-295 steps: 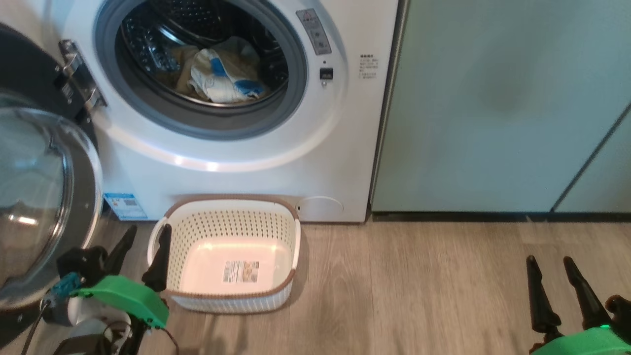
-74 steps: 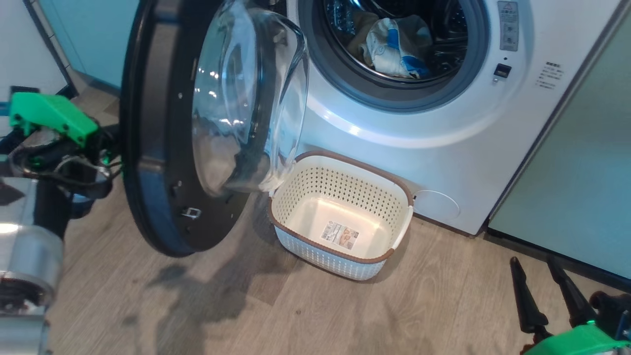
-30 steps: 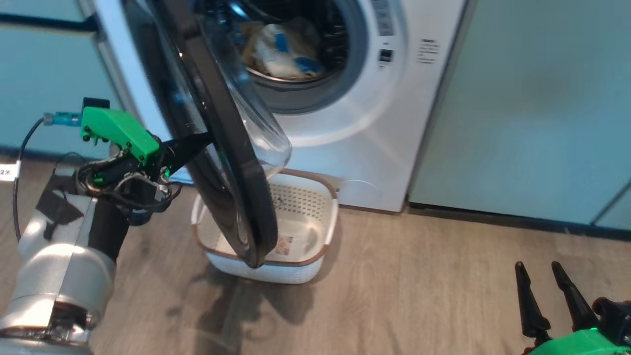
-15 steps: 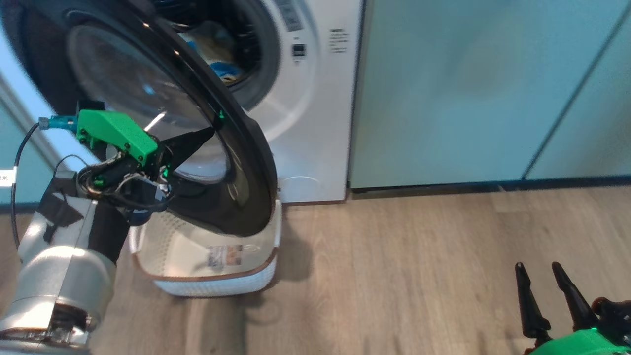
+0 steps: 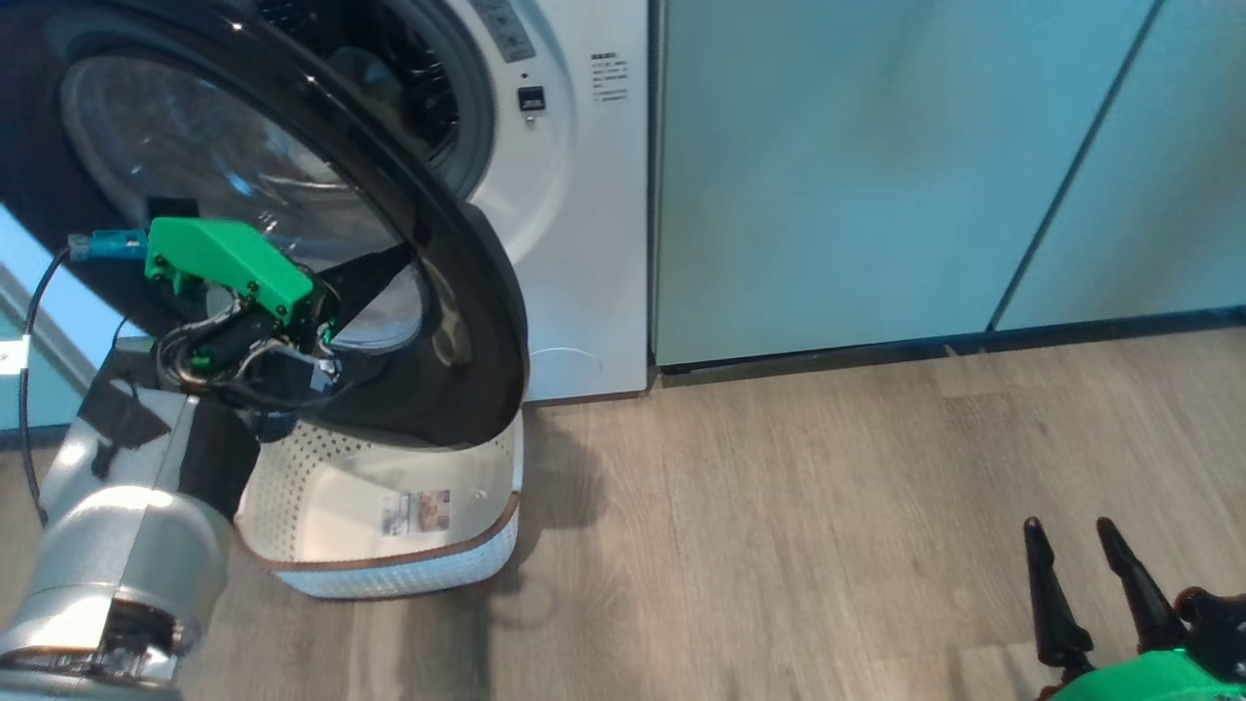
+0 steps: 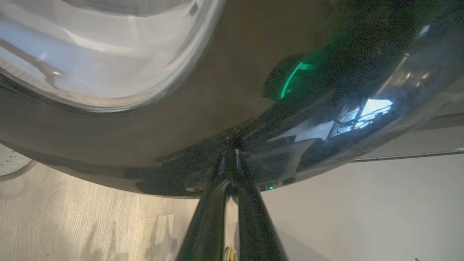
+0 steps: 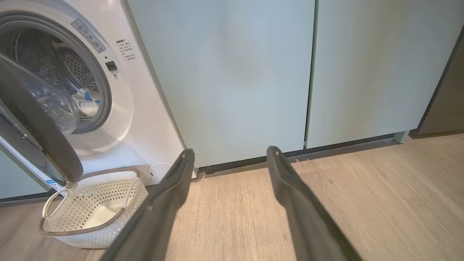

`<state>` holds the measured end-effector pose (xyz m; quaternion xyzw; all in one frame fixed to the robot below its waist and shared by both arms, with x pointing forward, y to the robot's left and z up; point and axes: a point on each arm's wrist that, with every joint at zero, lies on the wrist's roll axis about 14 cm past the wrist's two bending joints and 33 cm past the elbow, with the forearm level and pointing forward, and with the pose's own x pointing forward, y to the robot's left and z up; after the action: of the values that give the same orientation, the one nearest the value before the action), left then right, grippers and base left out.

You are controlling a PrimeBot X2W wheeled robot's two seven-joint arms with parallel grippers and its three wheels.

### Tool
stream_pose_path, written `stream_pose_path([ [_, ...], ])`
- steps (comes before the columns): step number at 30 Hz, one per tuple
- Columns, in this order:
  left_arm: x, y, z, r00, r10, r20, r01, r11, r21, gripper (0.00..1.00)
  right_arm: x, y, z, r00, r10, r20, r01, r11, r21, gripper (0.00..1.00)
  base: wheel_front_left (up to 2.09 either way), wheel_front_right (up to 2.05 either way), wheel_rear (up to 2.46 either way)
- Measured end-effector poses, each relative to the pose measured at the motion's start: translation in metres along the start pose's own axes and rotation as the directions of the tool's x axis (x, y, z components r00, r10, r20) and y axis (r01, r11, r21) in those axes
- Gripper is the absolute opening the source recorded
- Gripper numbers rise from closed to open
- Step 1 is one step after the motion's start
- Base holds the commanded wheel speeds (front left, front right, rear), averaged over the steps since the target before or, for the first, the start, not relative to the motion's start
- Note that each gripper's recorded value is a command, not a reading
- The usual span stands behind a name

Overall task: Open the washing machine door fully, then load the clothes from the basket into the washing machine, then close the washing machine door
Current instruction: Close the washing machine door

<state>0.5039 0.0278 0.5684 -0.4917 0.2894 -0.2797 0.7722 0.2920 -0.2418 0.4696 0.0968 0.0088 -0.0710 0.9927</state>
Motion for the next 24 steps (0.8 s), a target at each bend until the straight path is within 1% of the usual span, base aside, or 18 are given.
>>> stream_pose_path([
  [3, -0.007, 0.005, 0.005, 1.0, 0.017, 0.025, -0.017, 1.0, 0.011, 0.0, 0.004, 0.004, 0.0, 1.0, 0.013, -0.001, -0.013, 1.0, 0.001, 1.0, 0.0, 0.0, 0.0],
  [4, -0.01, 0.007, 0.008, 0.999, 0.026, 0.041, -0.027, 0.999, 0.018, 0.2, 0.006, 0.007, -0.001, 1.0, 0.021, -0.002, -0.021, 1.0, 0.002, 1.0, 0.0, 0.0, 0.0],
  [5, -0.013, 0.01, 0.011, 0.998, 0.034, 0.049, -0.035, 0.999, 0.023, 0.53, 0.008, 0.009, -0.001, 1.0, 0.03, -0.004, -0.029, 1.0, 0.003, 1.0, 0.0, 0.0, 0.0],
  [6, -0.017, 0.012, 0.014, 0.997, 0.041, 0.062, -0.043, 0.999, 0.026, 1.0, 0.009, 0.012, -0.002, 0.999, 0.038, -0.005, -0.038, 0.999, 0.004, 1.0, 0.0, 0.0, 0.0],
  [13, -0.051, 0.029, 0.044, 0.972, 0.096, 0.216, -0.116, 0.99, 0.081, 1.0, 0.023, 0.035, -0.005, 0.994, 0.104, -0.016, -0.104, 0.994, 0.014, 1.0, 0.0, 0.0, 0.0],
  [17, -0.076, 0.053, 0.053, 0.941, 0.149, 0.304, -0.181, 0.98, 0.083, 1.0, 0.029, 0.045, -0.007, 0.991, 0.135, -0.023, -0.135, 0.991, 0.015, 1.0, 0.0, 0.0, 0.0],
  [22, -0.101, 0.074, 0.057, 0.901, 0.193, 0.389, -0.252, 0.962, 0.106, 1.0, 0.035, 0.056, -0.009, 0.985, 0.168, -0.027, -0.167, 0.986, 0.016, 1.0, 0.0, 0.0, 0.0],
  [24, -0.111, 0.083, 0.059, 0.882, 0.213, 0.42, -0.278, 0.956, 0.098, 1.0, 0.036, 0.06, -0.009, 0.984, 0.178, -0.027, -0.178, 0.984, 0.017, 1.0, 0.0, 0.0, 0.0],
])
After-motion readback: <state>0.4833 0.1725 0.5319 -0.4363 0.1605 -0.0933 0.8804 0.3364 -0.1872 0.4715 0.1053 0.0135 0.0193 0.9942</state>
